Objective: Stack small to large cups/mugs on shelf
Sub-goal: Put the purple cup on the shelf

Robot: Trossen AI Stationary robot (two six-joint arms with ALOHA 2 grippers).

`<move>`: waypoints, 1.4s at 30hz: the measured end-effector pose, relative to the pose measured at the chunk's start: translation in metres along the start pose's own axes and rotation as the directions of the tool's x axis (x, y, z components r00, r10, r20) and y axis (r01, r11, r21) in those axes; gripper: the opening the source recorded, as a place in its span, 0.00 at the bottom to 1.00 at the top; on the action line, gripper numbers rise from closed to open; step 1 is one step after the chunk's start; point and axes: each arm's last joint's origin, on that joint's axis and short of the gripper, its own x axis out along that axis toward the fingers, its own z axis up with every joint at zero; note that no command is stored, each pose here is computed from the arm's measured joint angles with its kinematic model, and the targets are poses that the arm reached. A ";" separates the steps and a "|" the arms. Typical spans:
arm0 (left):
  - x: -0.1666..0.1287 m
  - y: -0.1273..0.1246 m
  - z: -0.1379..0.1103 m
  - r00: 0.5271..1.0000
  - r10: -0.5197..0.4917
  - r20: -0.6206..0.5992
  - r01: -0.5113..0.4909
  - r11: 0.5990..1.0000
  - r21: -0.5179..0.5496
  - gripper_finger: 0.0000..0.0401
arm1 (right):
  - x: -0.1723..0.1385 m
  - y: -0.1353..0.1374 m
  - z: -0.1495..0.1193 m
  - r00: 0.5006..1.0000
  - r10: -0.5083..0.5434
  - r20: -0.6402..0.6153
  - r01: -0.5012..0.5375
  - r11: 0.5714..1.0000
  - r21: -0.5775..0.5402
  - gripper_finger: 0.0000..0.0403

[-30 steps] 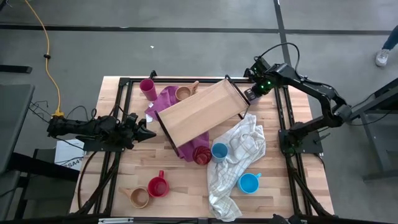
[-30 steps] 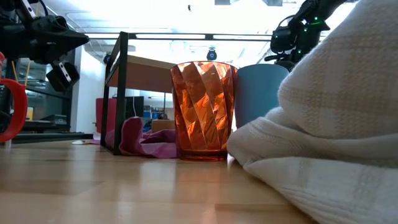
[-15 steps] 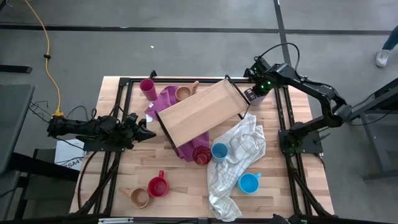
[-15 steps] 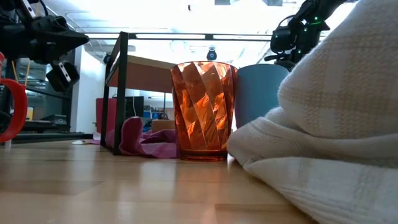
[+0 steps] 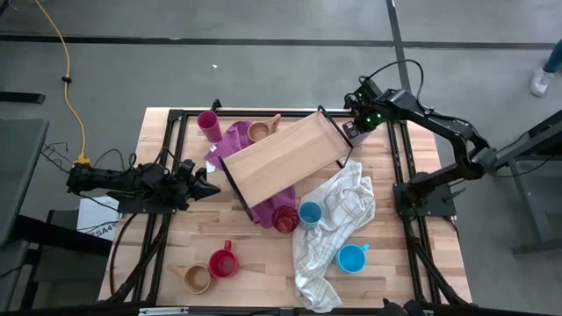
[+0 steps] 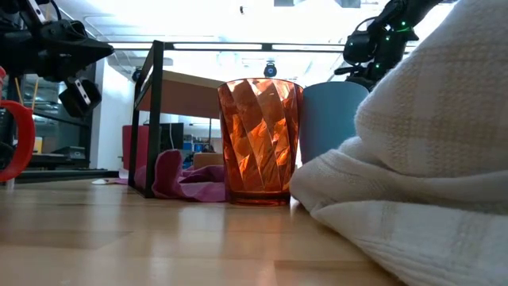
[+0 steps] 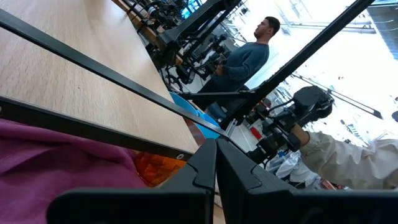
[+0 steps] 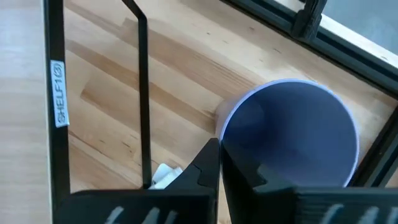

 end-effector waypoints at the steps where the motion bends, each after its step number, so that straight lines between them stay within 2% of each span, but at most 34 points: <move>1: 0.000 0.000 0.000 1.000 0.000 0.000 0.000 1.000 0.000 0.00 | 0.000 0.000 0.001 1.000 0.002 0.006 -0.002 1.000 0.000 0.00; 7: 0.000 0.000 0.000 1.000 0.000 0.000 0.000 1.000 0.000 0.00 | -0.002 0.000 0.002 0.999 0.010 0.033 -0.010 1.000 0.003 0.00; 13: 0.000 0.000 0.000 1.000 0.000 0.000 0.000 1.000 0.000 0.00 | -0.021 0.001 0.005 0.985 0.037 0.170 -0.042 0.999 0.023 0.00; 22: 0.000 0.000 0.000 1.000 0.000 0.000 0.000 1.000 0.008 0.00 | -0.049 0.000 0.000 0.952 0.061 0.301 -0.080 0.995 0.051 0.00; 35: 0.000 0.000 0.000 1.000 0.000 0.000 0.000 1.000 0.011 0.00 | -0.088 -0.001 -0.004 0.845 0.117 0.521 -0.175 0.983 0.063 0.00; 42: 0.000 0.000 0.000 1.000 0.002 -0.002 -0.002 1.000 0.011 0.00 | -0.104 0.002 -0.008 0.783 0.197 0.590 -0.268 0.963 0.034 0.00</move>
